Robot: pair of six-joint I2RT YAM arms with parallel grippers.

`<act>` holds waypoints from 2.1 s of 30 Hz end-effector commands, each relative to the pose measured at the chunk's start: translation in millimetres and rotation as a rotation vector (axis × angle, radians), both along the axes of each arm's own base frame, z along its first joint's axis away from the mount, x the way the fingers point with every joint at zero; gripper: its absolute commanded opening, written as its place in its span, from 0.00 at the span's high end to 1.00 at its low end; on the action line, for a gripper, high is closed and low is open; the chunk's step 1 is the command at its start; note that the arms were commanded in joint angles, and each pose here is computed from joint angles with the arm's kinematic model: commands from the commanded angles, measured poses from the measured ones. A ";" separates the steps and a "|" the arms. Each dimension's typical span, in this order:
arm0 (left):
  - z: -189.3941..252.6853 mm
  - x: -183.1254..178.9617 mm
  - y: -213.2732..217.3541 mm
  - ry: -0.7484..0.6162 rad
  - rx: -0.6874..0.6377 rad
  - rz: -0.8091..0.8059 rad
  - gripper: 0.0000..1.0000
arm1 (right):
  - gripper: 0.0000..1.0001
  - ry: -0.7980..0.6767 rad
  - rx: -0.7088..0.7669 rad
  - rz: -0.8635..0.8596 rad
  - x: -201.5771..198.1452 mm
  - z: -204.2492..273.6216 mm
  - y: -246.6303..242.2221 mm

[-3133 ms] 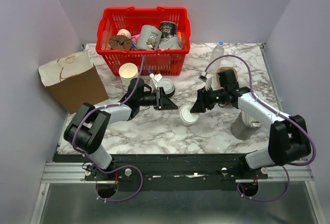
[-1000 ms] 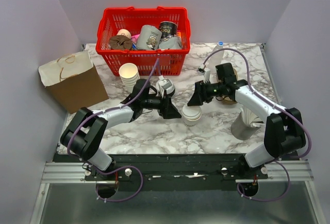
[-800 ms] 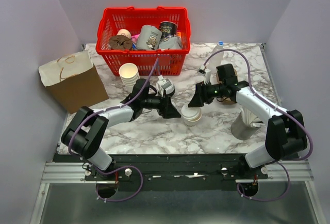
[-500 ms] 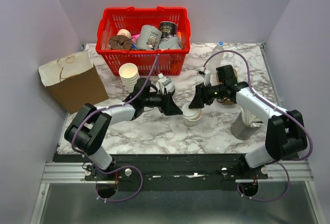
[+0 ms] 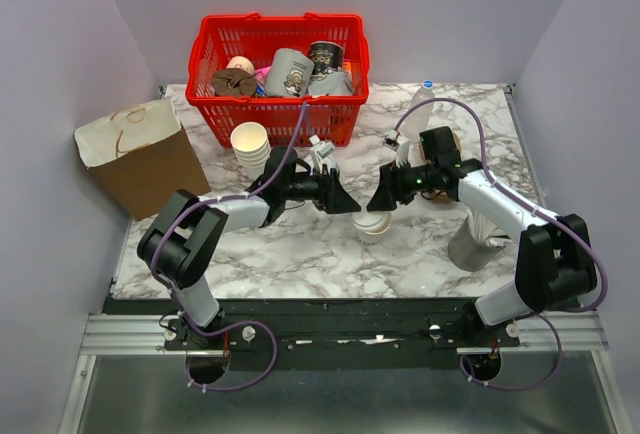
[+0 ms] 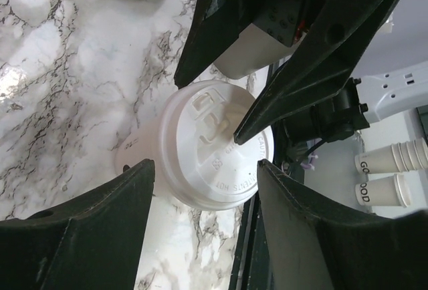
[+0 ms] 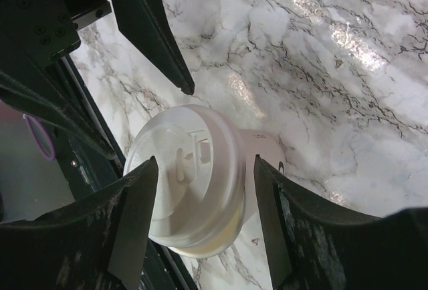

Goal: Pack the takeout coffee

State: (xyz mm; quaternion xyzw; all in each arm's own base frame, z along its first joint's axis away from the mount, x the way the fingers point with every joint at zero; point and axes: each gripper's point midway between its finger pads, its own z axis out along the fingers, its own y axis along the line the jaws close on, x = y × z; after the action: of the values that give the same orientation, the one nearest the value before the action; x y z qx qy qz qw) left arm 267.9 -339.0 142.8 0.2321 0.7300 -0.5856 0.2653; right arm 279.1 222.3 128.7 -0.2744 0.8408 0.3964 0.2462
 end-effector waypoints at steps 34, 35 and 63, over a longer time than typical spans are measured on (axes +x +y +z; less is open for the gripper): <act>33.0 -18.4 -19.9 -0.020 -0.078 -0.068 0.33 | 0.22 -0.058 -0.065 -0.031 -3.0 -4.4 -17.5; 32.1 -17.9 -20.2 -0.020 -0.075 -0.069 0.33 | 0.22 -0.059 -0.068 -0.029 -3.5 -4.6 -18.0; 25.7 -8.7 -16.4 -0.031 -0.046 -0.054 0.32 | 0.17 -0.068 -0.107 0.043 -15.9 0.7 -24.8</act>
State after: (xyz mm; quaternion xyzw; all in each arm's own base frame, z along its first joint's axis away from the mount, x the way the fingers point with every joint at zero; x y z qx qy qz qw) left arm 254.8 -354.3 159.3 0.2384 0.7174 -0.6041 0.2522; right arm 263.7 201.9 120.0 -0.3092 0.8491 0.3527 0.2428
